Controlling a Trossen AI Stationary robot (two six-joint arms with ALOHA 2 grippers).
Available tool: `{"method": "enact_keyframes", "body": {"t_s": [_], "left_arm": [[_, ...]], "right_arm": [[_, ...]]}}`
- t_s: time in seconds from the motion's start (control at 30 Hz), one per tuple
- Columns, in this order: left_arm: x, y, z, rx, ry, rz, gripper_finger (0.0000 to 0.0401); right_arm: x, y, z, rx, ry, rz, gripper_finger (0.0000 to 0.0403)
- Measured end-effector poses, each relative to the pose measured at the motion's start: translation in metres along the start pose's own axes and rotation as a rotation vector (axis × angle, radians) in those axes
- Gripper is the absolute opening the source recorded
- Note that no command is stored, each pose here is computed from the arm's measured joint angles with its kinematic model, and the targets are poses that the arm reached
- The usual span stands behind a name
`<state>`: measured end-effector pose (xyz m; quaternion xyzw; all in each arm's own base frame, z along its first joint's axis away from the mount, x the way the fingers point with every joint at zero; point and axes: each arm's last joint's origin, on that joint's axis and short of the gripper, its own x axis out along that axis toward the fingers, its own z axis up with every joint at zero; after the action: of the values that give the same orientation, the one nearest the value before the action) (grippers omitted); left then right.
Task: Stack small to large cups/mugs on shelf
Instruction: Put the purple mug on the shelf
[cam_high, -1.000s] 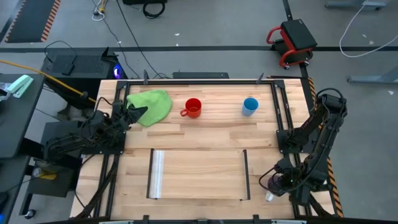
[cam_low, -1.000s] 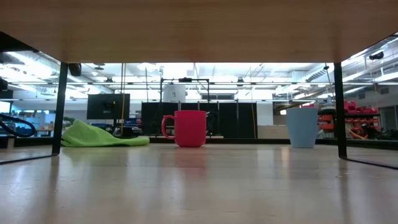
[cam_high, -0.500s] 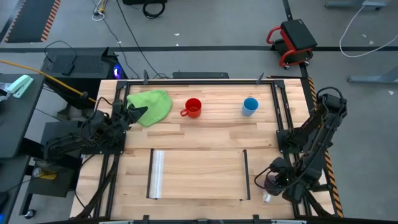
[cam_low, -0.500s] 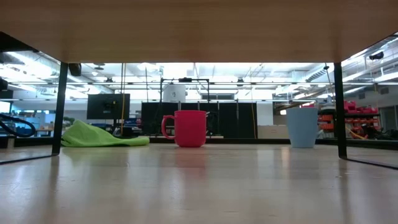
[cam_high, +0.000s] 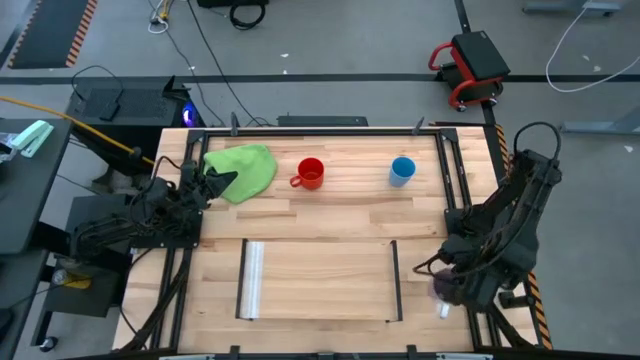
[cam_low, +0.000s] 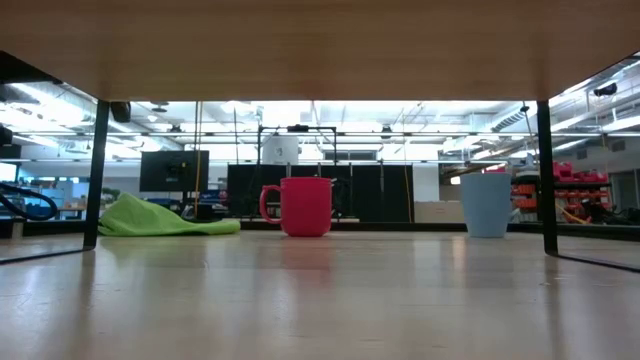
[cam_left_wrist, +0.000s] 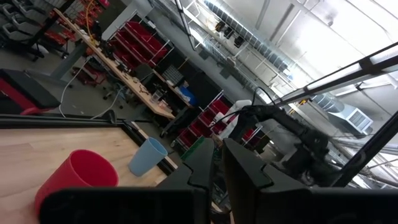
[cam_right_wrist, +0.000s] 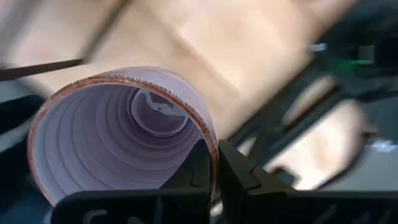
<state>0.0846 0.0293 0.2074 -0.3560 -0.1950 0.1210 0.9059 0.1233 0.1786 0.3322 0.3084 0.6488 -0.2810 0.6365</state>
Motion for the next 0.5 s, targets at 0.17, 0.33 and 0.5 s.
{"method": "enact_keyframes", "body": {"t_s": [0.17,0.33,0.5], "left_arm": [[0.0,0.0,0.0,0.004,0.0,-0.001,0.0039],[0.0,0.0,0.0,0.005,0.0,0.0,0.0032],[0.0,0.0,0.0,0.004,0.0,0.0,0.003]], "right_arm": [[-0.02,0.003,0.011,-0.004,0.007,0.069,0.0012],[-0.033,0.005,0.018,-0.024,-0.015,0.125,0.0012],[-0.054,0.006,0.023,-0.034,-0.032,0.212,0.0012]]}}
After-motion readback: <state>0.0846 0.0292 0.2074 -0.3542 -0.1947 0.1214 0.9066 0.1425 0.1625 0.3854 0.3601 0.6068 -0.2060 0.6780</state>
